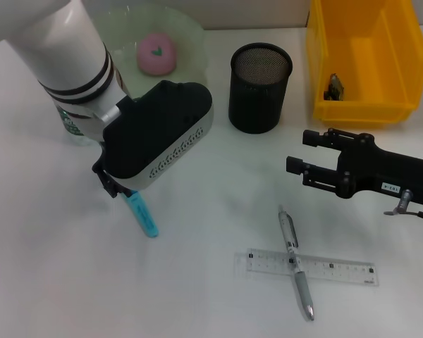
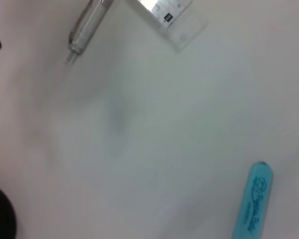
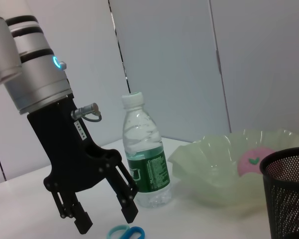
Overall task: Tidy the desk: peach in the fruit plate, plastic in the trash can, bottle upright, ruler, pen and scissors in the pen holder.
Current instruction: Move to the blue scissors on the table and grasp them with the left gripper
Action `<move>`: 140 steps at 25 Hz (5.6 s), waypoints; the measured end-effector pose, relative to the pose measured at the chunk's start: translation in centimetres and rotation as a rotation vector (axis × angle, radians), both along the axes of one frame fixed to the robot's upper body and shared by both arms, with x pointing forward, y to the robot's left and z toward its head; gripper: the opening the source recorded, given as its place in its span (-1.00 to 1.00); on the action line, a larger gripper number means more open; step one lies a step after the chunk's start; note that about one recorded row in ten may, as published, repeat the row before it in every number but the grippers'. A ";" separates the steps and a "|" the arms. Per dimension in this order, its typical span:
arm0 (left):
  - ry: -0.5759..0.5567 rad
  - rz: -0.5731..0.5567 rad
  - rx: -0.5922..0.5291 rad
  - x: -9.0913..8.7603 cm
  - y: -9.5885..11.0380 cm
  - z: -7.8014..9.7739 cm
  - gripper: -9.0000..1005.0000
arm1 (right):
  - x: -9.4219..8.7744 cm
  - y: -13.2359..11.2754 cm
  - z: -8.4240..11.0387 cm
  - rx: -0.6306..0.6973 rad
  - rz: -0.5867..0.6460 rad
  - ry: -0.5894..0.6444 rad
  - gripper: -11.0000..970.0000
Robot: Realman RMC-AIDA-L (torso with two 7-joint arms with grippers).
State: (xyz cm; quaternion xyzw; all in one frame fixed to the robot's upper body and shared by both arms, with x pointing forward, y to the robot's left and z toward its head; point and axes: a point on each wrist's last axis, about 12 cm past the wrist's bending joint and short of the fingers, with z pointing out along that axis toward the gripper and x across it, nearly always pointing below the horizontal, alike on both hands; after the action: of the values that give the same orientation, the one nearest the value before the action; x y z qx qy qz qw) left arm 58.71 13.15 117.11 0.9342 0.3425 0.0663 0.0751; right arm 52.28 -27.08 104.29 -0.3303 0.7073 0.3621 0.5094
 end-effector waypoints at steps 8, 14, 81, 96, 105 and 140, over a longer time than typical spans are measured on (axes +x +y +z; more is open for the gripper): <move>0.015 -0.029 0.054 -0.2 -0.4 -0.5 0.56 | 0.0 0.0 -0.1 0.000 0.004 0.020 0.38; 0.019 -0.020 0.084 0.0 -0.6 -0.7 0.55 | -0.5 0.1 -0.4 -0.007 0.028 0.034 0.38; 0.104 -0.056 0.104 0.7 -1.1 -3.6 0.20 | -0.4 1.5 -1.2 -0.078 0.095 0.081 0.38; 0.113 -0.041 0.106 0.8 -0.8 -4.0 -0.16 | -0.5 1.5 -1.2 -0.075 0.094 0.085 0.38; 0.118 -0.046 0.107 0.8 -0.8 -4.1 -0.17 | -0.5 1.5 -1.2 -0.073 0.097 0.093 0.38; 0.109 -0.056 0.120 0.8 -0.8 -4.6 -0.41 | -0.5 1.6 -1.2 -0.074 0.101 0.093 0.38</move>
State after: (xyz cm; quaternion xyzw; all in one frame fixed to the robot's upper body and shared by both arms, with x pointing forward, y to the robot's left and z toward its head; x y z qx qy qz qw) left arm 59.53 12.34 112.56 0.9484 0.3154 0.0339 0.0021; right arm 51.79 -25.52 103.10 -0.3672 0.7256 0.3760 0.4442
